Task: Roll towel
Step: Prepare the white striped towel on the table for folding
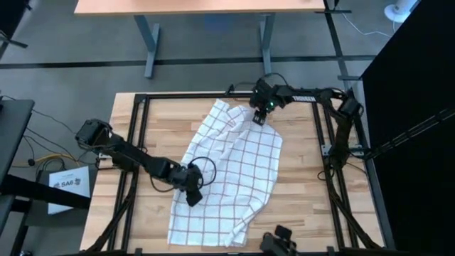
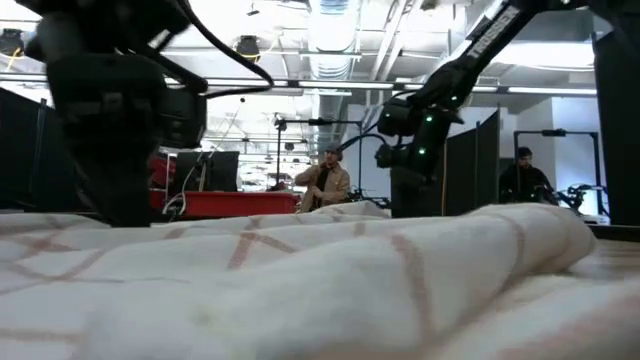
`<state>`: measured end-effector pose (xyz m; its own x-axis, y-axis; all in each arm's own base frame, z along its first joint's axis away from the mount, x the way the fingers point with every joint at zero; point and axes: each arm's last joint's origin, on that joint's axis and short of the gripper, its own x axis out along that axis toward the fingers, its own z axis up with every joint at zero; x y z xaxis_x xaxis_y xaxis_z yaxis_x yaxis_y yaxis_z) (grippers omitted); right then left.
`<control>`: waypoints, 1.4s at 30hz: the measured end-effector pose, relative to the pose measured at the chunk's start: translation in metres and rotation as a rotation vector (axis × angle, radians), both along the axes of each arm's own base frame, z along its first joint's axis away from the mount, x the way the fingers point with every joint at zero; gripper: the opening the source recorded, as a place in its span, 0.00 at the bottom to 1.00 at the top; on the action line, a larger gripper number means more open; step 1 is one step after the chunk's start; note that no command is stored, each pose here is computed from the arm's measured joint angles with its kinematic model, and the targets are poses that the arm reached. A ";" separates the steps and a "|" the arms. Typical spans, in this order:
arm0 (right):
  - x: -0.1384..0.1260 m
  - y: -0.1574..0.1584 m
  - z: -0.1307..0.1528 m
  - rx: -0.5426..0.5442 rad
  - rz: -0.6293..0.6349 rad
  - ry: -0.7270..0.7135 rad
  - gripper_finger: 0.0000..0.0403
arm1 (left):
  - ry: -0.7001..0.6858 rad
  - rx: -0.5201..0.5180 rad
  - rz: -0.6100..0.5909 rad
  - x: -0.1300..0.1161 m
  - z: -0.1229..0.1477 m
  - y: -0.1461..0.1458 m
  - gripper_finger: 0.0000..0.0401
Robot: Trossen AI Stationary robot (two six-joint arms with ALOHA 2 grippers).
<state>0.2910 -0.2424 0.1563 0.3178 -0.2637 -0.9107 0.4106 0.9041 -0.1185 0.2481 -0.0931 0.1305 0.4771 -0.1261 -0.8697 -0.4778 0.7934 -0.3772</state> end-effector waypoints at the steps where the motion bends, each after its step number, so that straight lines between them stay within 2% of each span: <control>1: 0.003 -0.007 0.002 -0.012 0.009 -0.003 0.40 | -0.006 -0.003 0.009 -0.001 0.000 -0.004 0.23; 5: 0.022 -0.027 0.013 -0.016 0.041 -0.019 0.40 | -0.014 0.005 0.040 0.001 0.000 0.001 0.23; 8: 0.026 -0.025 0.031 0.012 0.054 -0.001 0.40 | -0.024 0.022 0.043 0.007 0.004 0.011 0.23; 13: 0.021 0.009 0.083 0.016 0.107 -0.046 0.40 | -0.030 0.120 -0.064 0.028 0.041 0.035 0.23; 16: 0.022 0.043 0.099 0.082 0.135 -0.079 0.40 | 0.015 0.220 -0.156 0.039 0.068 0.056 0.23; 19: 0.023 0.084 0.098 0.130 0.178 -0.073 0.40 | 0.039 0.311 -0.226 0.045 0.088 0.083 0.23; 21: 0.023 0.107 0.090 0.148 0.194 -0.054 0.40 | 0.063 0.365 -0.228 0.045 0.089 0.108 0.23; 26: 0.022 0.134 0.067 0.067 0.178 0.006 0.40 | 0.097 0.404 -0.207 0.045 0.077 0.167 0.23; 30: 0.017 0.156 0.050 -0.004 0.166 0.046 0.40 | 0.126 0.431 -0.191 0.036 0.067 0.215 0.23; 33: 0.013 0.139 0.050 -0.027 0.071 0.022 0.40 | 0.131 0.392 -0.178 0.035 0.052 0.237 0.23; 35: 0.006 0.120 0.051 0.020 -0.001 0.009 0.41 | 0.124 0.321 -0.175 0.035 0.043 0.240 0.23; 39: -0.011 0.075 0.057 0.162 -0.126 -0.104 0.47 | 0.095 0.241 -0.220 0.039 0.040 0.230 0.23; 42: -0.029 0.046 0.057 0.181 -0.201 -0.138 0.55 | 0.074 0.248 -0.250 0.043 0.045 0.221 0.23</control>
<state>0.2617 -0.1962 0.2129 0.4000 -0.1707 -0.9005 0.5842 0.8045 0.1070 0.2909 0.1280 0.1751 0.3925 -0.0112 -0.9197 -0.2767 0.9522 -0.1297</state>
